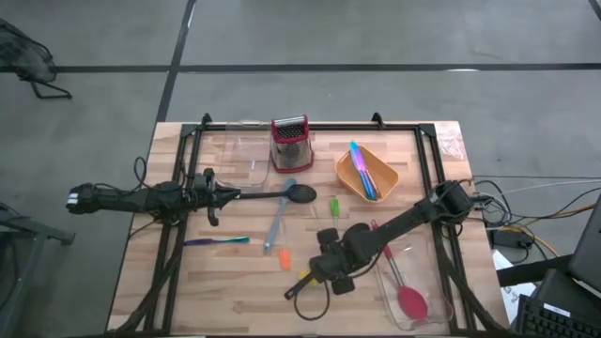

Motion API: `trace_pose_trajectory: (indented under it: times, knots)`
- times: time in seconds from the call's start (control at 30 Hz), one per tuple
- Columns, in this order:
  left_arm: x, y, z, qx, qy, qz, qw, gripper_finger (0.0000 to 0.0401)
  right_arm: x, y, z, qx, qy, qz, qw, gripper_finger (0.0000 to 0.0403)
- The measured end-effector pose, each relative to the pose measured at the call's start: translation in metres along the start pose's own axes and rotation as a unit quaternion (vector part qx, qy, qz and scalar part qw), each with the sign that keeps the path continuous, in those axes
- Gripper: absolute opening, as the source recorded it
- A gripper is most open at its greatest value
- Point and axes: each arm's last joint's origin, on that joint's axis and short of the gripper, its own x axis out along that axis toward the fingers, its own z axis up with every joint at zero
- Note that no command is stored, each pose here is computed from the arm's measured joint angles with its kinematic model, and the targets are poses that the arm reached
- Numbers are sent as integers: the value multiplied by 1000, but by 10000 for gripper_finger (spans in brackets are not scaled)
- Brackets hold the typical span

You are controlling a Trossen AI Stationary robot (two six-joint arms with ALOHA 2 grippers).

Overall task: Pick & Place Kitchen Items
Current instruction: Put the black serving spoon into the bottom transparent bin

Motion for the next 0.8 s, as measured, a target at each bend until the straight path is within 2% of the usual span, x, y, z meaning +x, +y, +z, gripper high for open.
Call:
trace_pose_trajectory:
  times: [0.17,0.33,0.53,0.8]
  knots:
    - [0,0,0,0,0,0,1000,22,8,-4,-8,3,9,-3,1000,207]
    - [0,0,0,0,0,0,1000,23,15,-10,-13,9,14,-6,1000,188]
    - [0,0,0,0,0,0,1000,22,17,-12,-14,0,12,-6,1000,143]
    - [0,0,0,0,0,0,1000,21,8,-12,-2,-26,-11,-9,1000,67]
